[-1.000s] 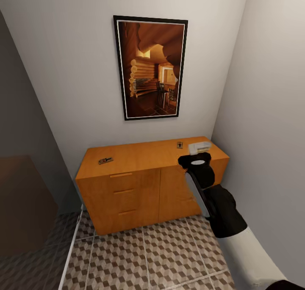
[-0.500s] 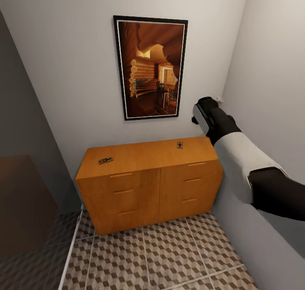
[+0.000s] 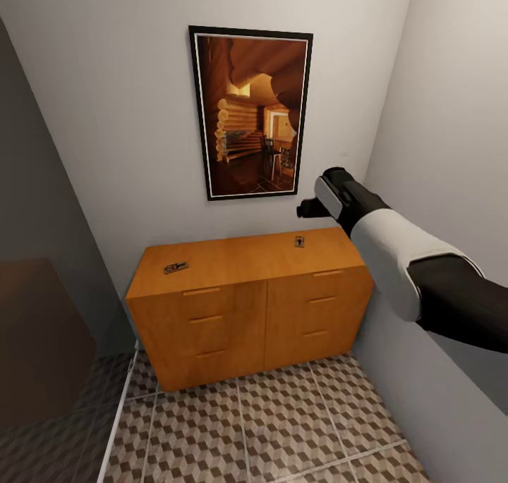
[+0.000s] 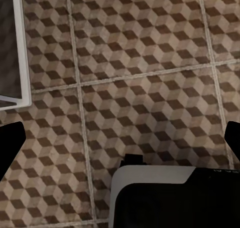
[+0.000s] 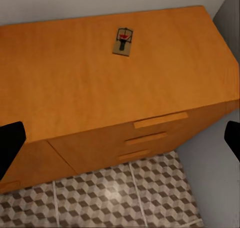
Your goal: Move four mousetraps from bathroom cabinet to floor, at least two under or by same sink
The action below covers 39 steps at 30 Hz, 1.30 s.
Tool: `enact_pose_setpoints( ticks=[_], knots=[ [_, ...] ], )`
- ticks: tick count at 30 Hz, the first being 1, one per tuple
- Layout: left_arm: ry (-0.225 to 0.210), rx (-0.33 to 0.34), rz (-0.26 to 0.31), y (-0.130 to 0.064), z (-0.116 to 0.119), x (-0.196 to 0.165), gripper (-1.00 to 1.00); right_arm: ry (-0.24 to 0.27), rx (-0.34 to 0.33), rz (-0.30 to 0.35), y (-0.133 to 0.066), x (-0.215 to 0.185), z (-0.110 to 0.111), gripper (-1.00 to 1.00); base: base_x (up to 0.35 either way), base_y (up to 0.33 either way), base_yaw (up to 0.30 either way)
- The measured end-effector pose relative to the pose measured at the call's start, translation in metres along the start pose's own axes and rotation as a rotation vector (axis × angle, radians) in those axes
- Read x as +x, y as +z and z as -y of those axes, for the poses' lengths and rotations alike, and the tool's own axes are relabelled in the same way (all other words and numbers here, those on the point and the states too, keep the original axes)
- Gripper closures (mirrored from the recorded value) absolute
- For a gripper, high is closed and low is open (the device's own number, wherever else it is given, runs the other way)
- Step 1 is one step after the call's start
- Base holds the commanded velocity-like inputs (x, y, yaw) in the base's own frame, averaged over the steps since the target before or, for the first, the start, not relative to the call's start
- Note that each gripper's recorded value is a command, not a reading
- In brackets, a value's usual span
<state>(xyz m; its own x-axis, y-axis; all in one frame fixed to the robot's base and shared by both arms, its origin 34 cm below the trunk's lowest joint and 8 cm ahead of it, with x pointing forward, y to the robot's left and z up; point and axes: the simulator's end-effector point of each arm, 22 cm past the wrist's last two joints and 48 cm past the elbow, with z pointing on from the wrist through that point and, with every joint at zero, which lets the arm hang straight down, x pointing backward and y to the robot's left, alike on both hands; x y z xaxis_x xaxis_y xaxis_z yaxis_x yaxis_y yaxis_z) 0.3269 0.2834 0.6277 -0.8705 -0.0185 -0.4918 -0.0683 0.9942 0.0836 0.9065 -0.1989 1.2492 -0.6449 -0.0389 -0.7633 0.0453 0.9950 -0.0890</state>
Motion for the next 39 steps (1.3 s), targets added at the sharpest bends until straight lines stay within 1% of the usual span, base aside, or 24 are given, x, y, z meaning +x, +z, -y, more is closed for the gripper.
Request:
enact_pose_setpoints(
  ticks=[3,6,39],
  knots=[
    [0.000,0.000,-0.001,0.000,0.000,0.001,-1.00,0.001,-0.019,-0.003,0.001,0.001,-0.005,-1.00,0.000,0.000,0.000],
    [0.001,0.000,-0.003,0.000,0.000,0.001,-1.00,0.001,-0.023,-0.004,0.001,0.002,-0.006,-1.00,0.000,0.000,0.000],
    [0.002,0.000,-0.005,-0.001,0.000,0.002,-1.00,-0.001,-0.025,-0.018,0.007,0.011,-0.007,-1.00,0.000,0.000,0.000]
  ],
)
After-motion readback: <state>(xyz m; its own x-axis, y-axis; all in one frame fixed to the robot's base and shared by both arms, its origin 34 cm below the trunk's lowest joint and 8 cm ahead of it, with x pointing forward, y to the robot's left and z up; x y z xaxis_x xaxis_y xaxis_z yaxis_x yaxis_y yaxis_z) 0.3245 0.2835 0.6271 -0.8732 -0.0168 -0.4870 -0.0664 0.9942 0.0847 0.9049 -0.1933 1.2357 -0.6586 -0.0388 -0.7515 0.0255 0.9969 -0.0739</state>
